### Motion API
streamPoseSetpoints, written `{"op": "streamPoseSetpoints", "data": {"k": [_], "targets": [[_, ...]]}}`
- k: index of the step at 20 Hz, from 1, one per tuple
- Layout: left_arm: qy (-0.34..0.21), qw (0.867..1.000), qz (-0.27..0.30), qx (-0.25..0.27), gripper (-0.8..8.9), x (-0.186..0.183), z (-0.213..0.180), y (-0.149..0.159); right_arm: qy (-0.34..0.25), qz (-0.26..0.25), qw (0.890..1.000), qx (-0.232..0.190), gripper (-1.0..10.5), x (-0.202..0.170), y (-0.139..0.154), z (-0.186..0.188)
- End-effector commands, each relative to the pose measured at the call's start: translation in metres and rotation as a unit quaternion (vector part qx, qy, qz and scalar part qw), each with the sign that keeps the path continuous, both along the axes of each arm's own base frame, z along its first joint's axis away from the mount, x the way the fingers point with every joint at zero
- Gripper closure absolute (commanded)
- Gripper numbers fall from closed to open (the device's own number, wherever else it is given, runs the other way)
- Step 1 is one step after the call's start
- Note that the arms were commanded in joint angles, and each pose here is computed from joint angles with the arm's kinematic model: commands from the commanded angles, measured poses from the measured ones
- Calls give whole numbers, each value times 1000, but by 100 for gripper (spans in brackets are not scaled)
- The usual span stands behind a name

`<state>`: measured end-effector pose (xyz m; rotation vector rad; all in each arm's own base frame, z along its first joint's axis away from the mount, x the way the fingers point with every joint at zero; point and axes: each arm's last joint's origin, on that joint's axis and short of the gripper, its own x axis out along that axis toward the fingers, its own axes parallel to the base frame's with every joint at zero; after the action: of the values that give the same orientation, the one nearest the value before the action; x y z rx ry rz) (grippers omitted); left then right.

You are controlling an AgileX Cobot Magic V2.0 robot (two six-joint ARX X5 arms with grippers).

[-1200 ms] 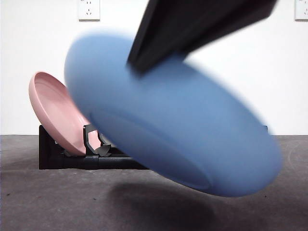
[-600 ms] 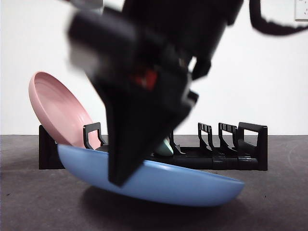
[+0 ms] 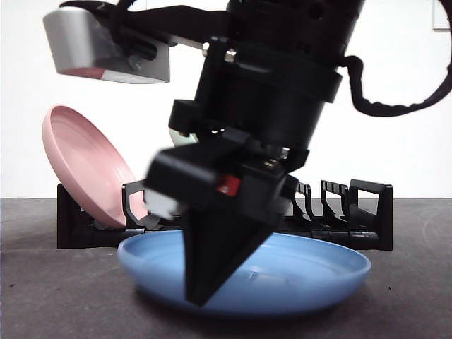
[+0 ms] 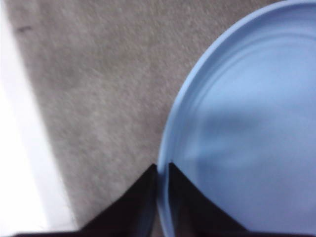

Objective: Place the plate

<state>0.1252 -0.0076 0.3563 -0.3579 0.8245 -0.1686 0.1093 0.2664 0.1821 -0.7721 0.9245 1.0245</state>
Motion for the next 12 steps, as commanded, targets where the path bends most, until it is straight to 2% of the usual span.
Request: {"op": "streamPoseSetpoints", "data": {"k": [1, 4, 7, 9, 12], "targets": [[-16, 1000, -6, 2, 532, 1, 7, 0, -1, 10, 1000, 25, 783, 0, 10, 2], [-16, 1000, -6, 2, 532, 1, 7, 0, 33, -8, 997, 71, 693, 0, 16, 7], [-18, 1000, -6, 2, 532, 1, 8, 0, 103, -34, 987, 116, 686, 1, 20, 34], [-21, 1000, -6, 0, 532, 3, 8, -1, 107, -46, 981, 155, 687, 3, 17, 66], [-15, 1000, -14, -2, 532, 10, 6, -4, 97, -106, 963, 229, 690, 18, -7, 113]]}}
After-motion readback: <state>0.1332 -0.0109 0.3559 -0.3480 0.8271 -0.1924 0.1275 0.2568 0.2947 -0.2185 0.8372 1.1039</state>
